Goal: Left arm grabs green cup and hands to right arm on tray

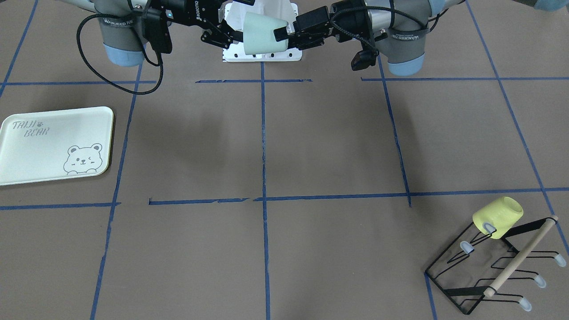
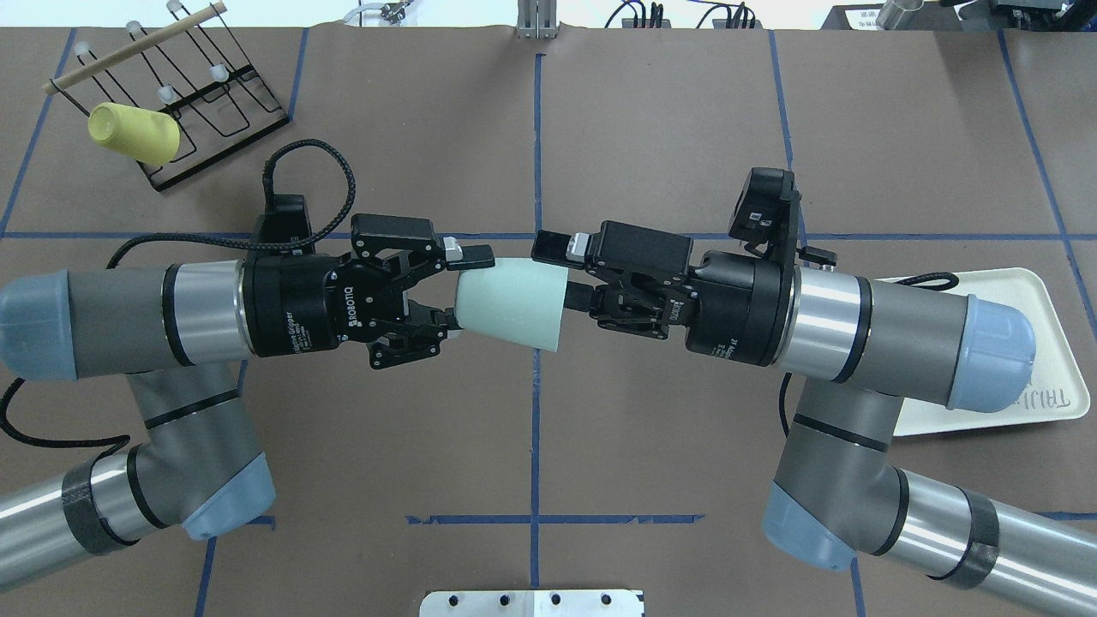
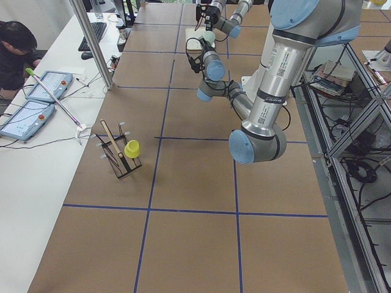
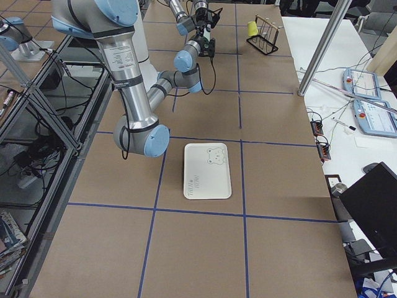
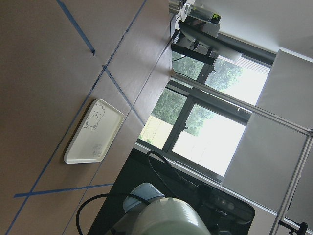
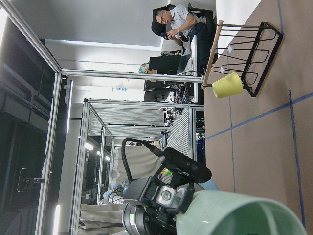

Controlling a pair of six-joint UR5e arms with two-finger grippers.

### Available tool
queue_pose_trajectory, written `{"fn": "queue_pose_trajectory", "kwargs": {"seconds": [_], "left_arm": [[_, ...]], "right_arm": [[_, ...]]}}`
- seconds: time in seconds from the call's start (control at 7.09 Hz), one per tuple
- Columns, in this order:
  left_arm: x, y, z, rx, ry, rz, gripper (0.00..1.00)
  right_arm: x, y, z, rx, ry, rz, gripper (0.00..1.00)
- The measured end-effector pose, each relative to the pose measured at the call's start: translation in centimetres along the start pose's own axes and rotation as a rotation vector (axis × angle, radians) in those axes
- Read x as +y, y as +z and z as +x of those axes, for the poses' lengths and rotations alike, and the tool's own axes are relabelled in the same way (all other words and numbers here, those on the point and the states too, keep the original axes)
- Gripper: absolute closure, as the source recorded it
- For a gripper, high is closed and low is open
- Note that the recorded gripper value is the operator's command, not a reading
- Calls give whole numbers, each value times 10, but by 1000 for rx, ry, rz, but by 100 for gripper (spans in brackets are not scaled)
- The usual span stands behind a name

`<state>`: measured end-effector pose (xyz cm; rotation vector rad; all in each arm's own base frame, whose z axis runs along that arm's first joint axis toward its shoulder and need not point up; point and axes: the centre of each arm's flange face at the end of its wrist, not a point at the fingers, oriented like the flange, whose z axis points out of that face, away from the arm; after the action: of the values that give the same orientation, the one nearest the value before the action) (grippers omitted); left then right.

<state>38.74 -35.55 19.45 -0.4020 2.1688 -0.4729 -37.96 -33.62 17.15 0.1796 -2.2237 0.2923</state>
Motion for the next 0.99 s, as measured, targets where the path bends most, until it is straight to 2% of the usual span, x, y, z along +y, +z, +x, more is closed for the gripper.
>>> {"fn": "queue_pose_trajectory", "kwargs": {"seconds": [0.28, 0.42, 0.99], "left_arm": [[2, 2, -3, -3, -4, -5, 65], [3, 2, -3, -3, -4, -6, 65], [4, 7, -1, 0, -6, -8, 65]], "right_arm": [[0, 1, 0, 6, 2, 3, 42], [-1, 1, 1, 8, 3, 4, 47], [1, 2, 3, 14, 6, 0, 47]]}}
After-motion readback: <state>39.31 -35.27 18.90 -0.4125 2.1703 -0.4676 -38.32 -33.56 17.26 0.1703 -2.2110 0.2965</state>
